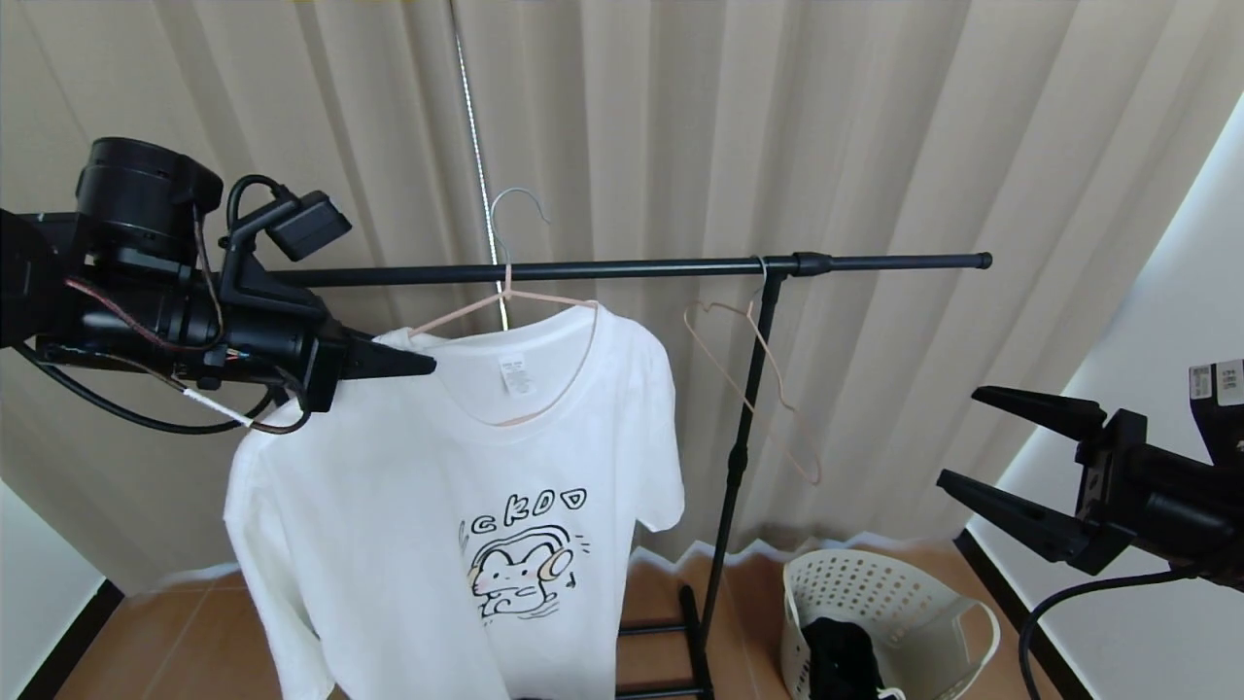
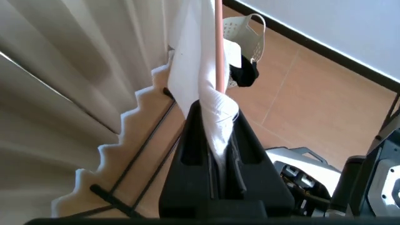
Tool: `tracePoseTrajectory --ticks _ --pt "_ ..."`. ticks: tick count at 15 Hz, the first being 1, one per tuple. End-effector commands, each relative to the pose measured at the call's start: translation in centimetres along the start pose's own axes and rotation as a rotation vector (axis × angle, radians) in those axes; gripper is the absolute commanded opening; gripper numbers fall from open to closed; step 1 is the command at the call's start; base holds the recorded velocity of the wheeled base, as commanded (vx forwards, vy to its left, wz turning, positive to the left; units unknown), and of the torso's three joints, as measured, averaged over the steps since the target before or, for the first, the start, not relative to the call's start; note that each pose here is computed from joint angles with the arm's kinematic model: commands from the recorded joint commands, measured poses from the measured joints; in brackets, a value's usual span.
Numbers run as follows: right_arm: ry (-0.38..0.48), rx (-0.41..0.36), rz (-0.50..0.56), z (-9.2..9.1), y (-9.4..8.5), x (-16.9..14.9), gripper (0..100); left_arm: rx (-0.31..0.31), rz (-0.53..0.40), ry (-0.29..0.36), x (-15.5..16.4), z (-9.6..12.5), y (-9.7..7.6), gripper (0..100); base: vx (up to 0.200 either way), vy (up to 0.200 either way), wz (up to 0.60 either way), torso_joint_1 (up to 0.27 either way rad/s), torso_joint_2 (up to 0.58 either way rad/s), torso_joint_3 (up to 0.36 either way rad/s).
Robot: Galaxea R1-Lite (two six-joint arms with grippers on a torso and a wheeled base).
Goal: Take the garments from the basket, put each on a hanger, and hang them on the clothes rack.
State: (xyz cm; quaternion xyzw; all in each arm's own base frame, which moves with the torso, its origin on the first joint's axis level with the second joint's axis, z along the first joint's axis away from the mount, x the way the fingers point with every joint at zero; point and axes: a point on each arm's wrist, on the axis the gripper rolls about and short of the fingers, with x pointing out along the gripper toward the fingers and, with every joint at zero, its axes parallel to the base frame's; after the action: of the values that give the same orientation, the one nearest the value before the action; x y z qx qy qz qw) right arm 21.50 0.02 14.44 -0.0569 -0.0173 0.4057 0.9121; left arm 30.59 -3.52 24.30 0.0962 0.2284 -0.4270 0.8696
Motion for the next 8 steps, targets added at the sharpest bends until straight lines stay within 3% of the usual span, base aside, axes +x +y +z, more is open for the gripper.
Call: tracePoseTrajectory --ticks 1,4,6,8 --pt "-0.001 -0.002 0.000 0.0 0.0 0.0 100 -0.042 0.026 0.034 2.0 0.2 -0.3 0 0.000 0.000 0.00 0.000 0.00 0.000" --pt "-0.002 -0.003 0.000 0.0 0.0 0.0 100 -0.066 0.109 0.070 4.0 0.4 -0.4 0 0.000 0.000 0.00 0.000 0.00 0.000" --pt "0.000 -0.002 -0.003 0.0 0.0 -0.1 100 -0.083 0.096 0.096 5.3 -0.2 -0.2 0 0.000 0.000 0.00 0.000 0.00 0.000" --pt "-0.001 -0.002 0.000 0.0 0.0 0.0 100 -0.118 0.113 0.081 5.8 -0.1 0.3 0 0.000 0.000 0.00 0.000 0.00 0.000"
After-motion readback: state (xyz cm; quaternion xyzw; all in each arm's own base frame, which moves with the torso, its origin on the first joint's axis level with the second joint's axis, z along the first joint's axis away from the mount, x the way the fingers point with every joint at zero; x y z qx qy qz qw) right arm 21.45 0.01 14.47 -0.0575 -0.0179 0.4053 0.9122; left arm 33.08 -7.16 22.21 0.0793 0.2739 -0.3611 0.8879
